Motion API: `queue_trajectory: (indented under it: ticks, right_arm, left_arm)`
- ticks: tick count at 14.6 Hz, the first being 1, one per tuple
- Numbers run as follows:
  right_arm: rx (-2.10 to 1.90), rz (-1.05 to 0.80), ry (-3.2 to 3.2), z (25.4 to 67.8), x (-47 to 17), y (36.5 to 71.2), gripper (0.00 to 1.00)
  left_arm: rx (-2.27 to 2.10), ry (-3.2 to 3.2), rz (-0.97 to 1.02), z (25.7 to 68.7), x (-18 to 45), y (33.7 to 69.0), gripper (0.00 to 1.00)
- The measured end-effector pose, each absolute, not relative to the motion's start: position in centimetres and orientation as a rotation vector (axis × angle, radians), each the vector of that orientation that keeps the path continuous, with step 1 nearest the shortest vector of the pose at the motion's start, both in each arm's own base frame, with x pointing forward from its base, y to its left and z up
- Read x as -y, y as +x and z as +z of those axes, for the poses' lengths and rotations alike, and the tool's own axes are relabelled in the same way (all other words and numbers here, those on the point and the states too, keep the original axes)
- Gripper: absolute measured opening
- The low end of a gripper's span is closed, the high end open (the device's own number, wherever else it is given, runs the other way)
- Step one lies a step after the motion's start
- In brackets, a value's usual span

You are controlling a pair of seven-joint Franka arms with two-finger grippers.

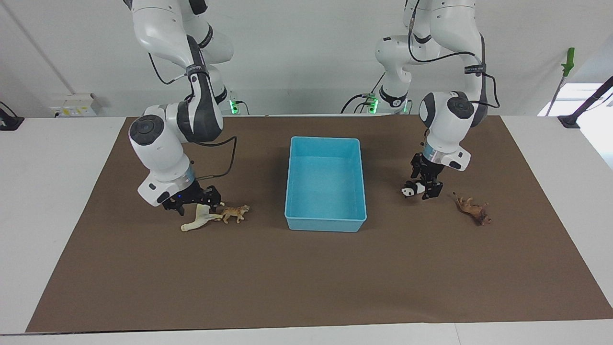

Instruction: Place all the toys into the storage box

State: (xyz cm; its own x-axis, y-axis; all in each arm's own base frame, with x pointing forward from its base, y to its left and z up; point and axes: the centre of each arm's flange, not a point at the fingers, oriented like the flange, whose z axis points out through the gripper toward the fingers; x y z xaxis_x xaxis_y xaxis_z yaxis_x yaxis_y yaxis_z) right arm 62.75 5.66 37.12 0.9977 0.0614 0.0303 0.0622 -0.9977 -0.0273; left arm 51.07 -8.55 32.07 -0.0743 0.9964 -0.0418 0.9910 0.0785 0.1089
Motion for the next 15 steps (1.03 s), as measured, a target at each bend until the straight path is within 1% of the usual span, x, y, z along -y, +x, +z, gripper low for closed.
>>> queue_trajectory:
  ticks: [4,8,12,13,14,15]
  right_arm:
    - [0.080,-0.034,-3.113,36.2,-5.1,61.8,1.00]
    - [0.050,-0.076,-3.112,34.4,-5.0,60.9,1.00]
    - [0.043,-0.096,-3.112,33.0,-4.8,60.4,1.00]
    - [0.042,-0.096,-3.111,33.0,-4.8,60.3,1.00]
    - [0.042,-0.095,-3.111,33.0,-4.8,60.3,1.00]
    - [0.040,-0.093,-3.111,32.9,-4.7,60.3,1.00]
  left_arm:
    - [-2.231,2.057,0.077,31.4,9.1,50.4,1.00]
    - [-2.246,2.061,0.065,30.0,8.8,49.5,1.00]
    - [-2.262,2.035,0.066,28.6,8.8,49.5,1.00]
    - [-2.264,2.035,0.065,28.5,8.8,49.5,0.93]
    - [-2.265,2.034,0.064,28.5,8.8,49.5,0.93]
    - [-2.266,2.035,0.064,28.6,8.7,49.5,0.87]
